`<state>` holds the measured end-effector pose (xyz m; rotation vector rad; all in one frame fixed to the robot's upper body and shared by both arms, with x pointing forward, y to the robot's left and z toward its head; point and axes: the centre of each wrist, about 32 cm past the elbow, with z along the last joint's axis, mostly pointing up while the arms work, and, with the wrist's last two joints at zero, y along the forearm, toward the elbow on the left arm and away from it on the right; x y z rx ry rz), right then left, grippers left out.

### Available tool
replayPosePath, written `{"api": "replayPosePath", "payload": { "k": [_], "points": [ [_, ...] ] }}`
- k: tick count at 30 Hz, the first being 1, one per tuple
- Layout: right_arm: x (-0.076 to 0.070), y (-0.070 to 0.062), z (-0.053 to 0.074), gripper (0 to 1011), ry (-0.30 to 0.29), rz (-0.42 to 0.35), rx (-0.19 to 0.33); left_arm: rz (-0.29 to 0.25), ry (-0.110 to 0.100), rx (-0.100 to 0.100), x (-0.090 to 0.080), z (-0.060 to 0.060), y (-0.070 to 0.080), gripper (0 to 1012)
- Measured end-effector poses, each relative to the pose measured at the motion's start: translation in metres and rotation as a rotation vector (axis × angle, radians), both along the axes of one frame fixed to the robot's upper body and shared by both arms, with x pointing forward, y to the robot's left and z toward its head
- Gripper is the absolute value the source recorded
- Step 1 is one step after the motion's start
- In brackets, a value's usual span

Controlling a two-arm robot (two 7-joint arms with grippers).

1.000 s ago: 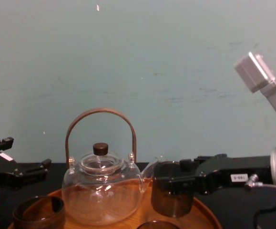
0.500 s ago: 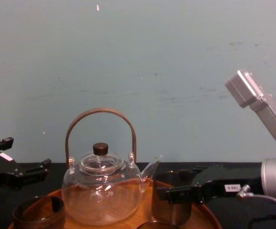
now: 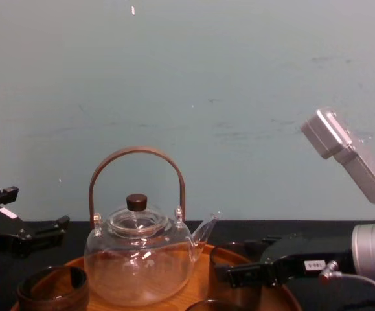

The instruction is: Pick up the glass from the table and place it on the tray.

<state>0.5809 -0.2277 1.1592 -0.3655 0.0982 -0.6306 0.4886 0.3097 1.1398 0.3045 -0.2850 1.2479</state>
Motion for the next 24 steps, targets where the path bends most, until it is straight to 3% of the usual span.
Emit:
{"api": "replayPosePath", "payload": {
  "k": [17,24],
  "points": [
    [-0.0007,0.0004,-0.0016,902,-0.009,-0.004,-0.012,0.000,0.000,0.000,0.0000,0.0000,0.0000,1001],
    [-0.0006,0.0003,-0.0014,1002,-0.008,-0.004,-0.010,0.000,0.000,0.000,0.0000,0.0000,0.0000,1001]
  ]
}}
